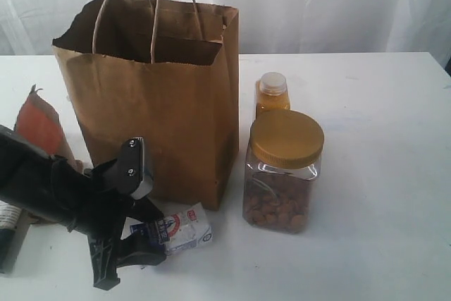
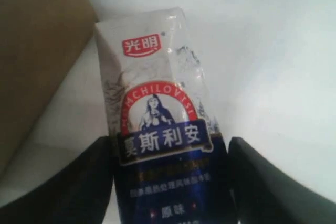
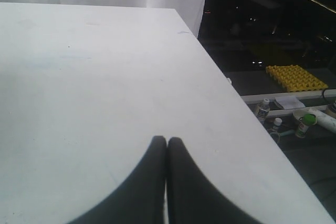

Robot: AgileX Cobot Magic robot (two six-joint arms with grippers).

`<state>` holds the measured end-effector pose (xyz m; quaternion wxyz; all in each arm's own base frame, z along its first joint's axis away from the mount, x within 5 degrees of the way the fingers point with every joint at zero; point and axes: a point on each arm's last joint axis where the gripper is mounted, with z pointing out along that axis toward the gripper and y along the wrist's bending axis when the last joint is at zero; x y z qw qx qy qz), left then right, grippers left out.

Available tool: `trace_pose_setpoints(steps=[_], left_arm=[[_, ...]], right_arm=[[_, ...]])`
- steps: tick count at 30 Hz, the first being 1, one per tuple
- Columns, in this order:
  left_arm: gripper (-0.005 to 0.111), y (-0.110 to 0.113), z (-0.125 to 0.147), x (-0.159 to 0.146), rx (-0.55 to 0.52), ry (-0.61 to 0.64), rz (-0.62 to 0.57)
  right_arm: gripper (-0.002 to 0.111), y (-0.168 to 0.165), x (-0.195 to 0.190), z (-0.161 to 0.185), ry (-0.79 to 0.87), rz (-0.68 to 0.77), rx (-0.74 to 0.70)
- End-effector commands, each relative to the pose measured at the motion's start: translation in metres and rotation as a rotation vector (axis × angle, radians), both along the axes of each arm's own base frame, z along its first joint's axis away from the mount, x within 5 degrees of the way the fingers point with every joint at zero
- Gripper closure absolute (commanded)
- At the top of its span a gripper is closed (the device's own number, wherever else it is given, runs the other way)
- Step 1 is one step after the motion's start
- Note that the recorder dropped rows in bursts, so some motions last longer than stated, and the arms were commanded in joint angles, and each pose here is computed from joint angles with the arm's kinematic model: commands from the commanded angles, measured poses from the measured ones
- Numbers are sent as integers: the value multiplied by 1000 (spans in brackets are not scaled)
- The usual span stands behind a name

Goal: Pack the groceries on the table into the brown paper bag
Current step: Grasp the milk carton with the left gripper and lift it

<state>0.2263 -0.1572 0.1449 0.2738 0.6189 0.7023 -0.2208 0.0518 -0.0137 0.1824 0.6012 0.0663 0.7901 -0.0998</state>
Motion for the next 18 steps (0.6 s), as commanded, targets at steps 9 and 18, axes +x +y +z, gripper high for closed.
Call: trace_pose_setpoints(steps=[9, 18], left_arm=[[107, -2, 10, -6, -36, 10, -29], [107, 4, 71, -27, -169, 93, 166]], right_arm=[[108, 0, 0, 0, -3, -8, -3], [108, 0, 0, 0, -3, -8, -3]])
